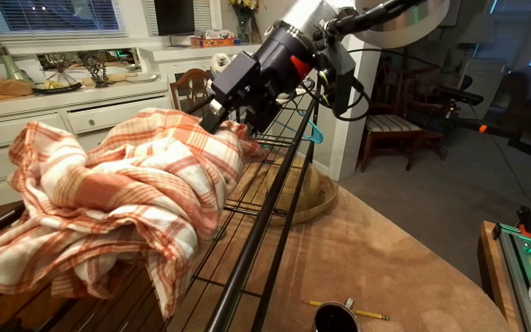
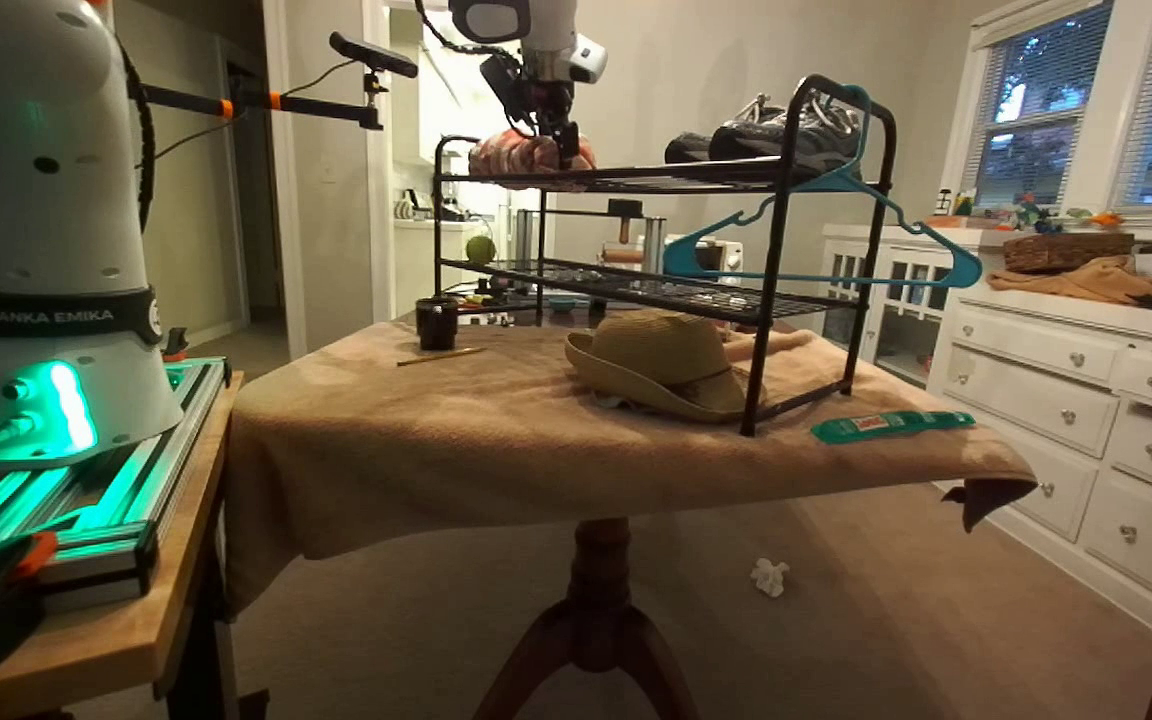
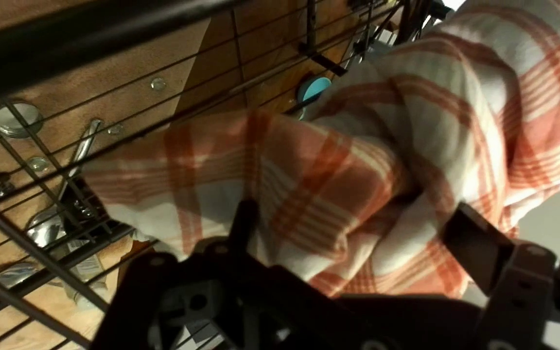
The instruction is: Fold the cloth, then move it to the bottom rack
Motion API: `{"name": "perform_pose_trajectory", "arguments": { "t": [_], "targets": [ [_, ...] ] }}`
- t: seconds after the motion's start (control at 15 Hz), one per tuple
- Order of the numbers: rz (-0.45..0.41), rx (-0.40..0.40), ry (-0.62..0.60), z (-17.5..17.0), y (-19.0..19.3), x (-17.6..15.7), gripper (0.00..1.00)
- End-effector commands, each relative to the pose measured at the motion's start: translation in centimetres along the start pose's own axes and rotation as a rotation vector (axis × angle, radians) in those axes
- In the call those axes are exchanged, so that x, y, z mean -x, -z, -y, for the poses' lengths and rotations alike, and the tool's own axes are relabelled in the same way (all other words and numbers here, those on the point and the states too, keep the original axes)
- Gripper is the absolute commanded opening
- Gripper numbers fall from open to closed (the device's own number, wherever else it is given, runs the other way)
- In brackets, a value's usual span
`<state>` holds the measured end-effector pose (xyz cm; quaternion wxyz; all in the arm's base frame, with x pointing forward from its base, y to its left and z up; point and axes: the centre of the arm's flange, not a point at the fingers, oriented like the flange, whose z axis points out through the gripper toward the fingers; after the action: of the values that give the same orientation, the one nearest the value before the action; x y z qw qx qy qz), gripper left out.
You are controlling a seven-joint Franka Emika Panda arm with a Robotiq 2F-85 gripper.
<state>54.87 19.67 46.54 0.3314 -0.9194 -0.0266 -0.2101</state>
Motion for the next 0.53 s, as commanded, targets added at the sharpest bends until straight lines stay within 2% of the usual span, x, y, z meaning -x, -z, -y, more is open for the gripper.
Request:
{"name": "perform_pose_trajectory", "arguments": {
  "t": [0.0,0.2,0.47],
  "targets": [
    [0.016,-0.039,0.008,0.5,-2.3,-0.2,0.74],
    [0.011,-0.046,0.006,0.9,-3.0,-0.5,0.49],
    [-0.042,-0.08,-0.069,0.4,-2.3,-1.9,0.18]
  ]
}}
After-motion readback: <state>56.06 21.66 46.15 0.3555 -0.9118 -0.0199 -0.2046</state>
